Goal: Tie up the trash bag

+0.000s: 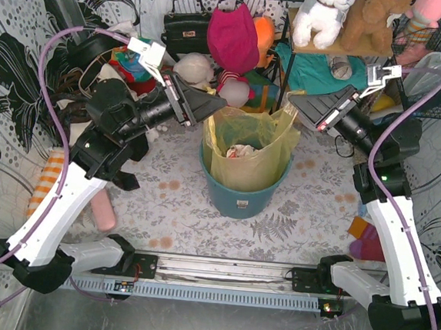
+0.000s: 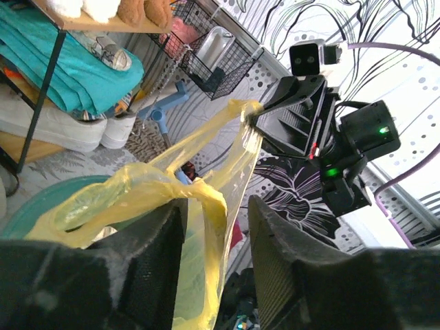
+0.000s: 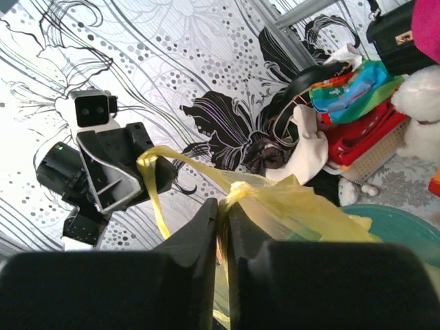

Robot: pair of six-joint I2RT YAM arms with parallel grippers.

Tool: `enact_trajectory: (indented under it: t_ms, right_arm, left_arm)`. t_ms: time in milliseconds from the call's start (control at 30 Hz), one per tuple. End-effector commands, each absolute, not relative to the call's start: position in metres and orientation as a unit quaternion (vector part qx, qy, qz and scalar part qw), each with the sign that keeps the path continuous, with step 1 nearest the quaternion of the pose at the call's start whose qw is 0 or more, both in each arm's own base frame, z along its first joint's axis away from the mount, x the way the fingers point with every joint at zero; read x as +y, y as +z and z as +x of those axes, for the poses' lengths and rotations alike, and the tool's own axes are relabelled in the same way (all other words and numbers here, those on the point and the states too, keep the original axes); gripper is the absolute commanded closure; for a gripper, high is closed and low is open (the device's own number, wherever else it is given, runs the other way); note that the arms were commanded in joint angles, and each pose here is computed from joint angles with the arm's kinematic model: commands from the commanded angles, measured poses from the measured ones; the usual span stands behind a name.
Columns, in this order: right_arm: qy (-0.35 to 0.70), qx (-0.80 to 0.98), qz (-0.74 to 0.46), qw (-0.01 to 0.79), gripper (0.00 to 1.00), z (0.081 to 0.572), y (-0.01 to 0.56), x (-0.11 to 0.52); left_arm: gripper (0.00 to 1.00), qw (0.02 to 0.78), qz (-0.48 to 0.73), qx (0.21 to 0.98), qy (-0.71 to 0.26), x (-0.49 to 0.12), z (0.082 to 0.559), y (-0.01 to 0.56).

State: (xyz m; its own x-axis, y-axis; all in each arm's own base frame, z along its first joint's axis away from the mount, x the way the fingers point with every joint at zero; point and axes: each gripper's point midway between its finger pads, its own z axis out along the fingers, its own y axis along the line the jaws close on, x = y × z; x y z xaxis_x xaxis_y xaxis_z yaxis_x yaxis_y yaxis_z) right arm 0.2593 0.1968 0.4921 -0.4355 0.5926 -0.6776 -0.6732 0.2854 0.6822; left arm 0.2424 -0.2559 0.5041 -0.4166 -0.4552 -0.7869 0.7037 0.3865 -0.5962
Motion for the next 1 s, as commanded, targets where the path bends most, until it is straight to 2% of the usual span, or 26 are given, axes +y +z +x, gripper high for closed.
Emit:
enact_trajectory:
  t_ms: [0,133,267,400,700,967]
  right_arm:
    - [0.608,0.568,-0.082,0.548,1.0,0.242,0.524,0.2]
    - [0.599,0.56,-0.09,0.564,1.0,0.239,0.539,0.198]
    - [0.549,0.57,-0.109,0.601,1.0,0.24,0.557,0.191]
    - [0.48,0.633,-0.124,0.595,1.0,0.236,0.554,0.182]
    - [0.382,0.788,-0.119,0.468,1.0,0.232,0.458,0.165]
    - [0.268,0.869,-0.078,0.409,1.0,0.236,0.39,0.131]
  left_arm:
    - [0.57,0.553,0.111,0.625,-0.539,-0.254,0.24,0.523]
    - [0.86,0.557,0.121,0.623,-0.536,-0.253,0.238,0.532]
    - [0.99,0.572,0.135,0.614,-0.527,-0.251,0.237,0.552]
    - [1.0,0.578,0.158,0.618,-0.509,-0.253,0.24,0.565]
    - [1.0,0.537,0.161,0.669,-0.488,-0.261,0.251,0.513]
    - [1.0,0.533,0.152,0.684,-0.474,-0.255,0.251,0.492]
